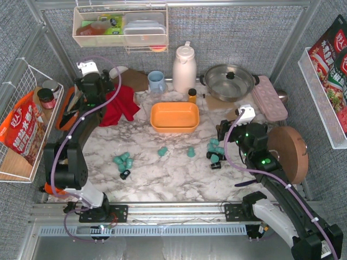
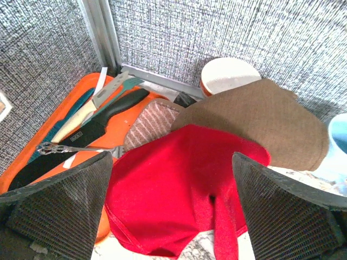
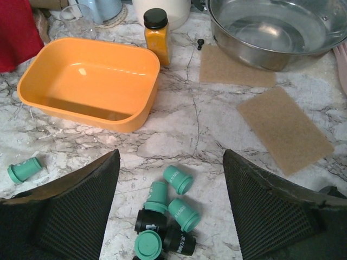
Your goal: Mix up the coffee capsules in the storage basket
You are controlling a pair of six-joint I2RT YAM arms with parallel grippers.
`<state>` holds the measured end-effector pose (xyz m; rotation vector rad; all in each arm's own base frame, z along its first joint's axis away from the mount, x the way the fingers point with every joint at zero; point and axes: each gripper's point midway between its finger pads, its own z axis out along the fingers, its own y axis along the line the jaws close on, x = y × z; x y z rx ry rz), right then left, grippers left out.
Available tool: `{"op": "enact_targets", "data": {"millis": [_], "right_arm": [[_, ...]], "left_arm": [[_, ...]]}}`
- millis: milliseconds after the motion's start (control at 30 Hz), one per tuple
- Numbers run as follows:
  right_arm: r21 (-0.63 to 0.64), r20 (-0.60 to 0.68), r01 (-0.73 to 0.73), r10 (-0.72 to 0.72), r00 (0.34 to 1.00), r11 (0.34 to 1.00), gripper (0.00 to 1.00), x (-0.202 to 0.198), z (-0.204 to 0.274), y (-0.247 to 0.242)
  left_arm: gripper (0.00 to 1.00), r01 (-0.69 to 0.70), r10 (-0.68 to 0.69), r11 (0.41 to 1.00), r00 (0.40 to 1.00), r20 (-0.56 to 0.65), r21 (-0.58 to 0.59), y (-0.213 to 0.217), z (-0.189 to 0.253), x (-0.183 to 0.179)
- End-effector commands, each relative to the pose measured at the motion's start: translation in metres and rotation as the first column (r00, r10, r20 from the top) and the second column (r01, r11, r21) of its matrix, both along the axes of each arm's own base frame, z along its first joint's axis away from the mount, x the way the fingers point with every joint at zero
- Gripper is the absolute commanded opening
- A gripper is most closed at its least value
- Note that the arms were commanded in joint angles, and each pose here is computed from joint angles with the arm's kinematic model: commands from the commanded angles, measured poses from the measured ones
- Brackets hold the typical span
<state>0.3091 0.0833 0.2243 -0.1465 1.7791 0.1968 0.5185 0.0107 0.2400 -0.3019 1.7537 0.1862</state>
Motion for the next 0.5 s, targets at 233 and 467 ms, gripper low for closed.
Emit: {"op": "enact_targets", "data": {"millis": [233,467], "right_arm": [[0.054,-0.008,0.049,-0.049,0.999,0.997,0.89,0.002,0.028,-0.003],[0.091,-0.093,0.054,-0.045,0.995,0.994,0.82,-0.015,0.04,0.0]], "left_arm": [[0.99,0.064,-0.079,0.988,0.991,-0.111,-0.138,-0.018,0.023,-0.065],[0.99,0.261,-0.289,0.949,0.944,-0.159,-0.18,-0.068,0.033,-0.127]]}}
